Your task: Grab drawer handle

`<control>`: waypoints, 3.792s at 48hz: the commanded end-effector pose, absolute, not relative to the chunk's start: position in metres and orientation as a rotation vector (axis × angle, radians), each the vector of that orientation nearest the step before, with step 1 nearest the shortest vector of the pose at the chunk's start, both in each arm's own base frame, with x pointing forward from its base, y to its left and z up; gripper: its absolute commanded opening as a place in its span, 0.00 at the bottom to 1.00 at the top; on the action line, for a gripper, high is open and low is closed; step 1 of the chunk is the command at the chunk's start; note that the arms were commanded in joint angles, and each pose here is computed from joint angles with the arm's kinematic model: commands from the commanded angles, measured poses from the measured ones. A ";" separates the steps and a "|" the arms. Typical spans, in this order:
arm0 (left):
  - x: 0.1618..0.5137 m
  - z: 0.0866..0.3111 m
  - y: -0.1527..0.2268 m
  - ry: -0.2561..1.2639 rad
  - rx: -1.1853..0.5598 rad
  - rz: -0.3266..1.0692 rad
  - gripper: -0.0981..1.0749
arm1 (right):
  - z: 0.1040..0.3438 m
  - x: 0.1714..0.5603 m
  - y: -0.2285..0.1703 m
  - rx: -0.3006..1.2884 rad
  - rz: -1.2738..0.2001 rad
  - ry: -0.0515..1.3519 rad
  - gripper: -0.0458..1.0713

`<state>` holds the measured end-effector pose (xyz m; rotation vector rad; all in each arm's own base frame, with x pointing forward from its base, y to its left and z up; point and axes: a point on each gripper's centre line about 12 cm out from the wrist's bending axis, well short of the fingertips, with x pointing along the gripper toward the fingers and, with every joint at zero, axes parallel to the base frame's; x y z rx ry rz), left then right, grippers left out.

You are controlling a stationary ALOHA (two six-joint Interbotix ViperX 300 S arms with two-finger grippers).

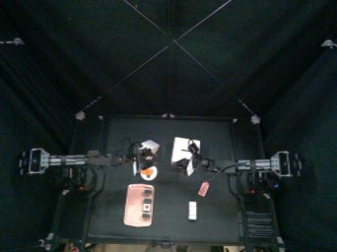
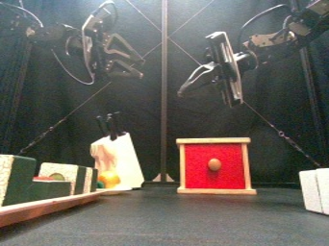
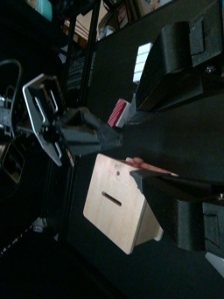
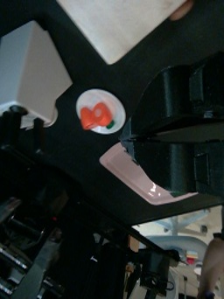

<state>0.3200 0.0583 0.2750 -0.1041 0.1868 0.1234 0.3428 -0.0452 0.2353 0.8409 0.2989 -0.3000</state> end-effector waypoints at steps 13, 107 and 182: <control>0.371 0.278 0.092 0.177 -0.107 0.173 0.79 | 0.250 0.319 -0.033 0.954 -0.330 0.510 0.37; 0.459 0.197 0.142 0.463 -0.131 0.284 0.77 | 0.193 0.292 -0.002 0.889 -0.825 0.557 0.41; 0.450 0.165 0.163 0.675 -0.063 0.357 0.54 | 0.177 0.328 -0.010 0.854 -1.009 0.587 0.87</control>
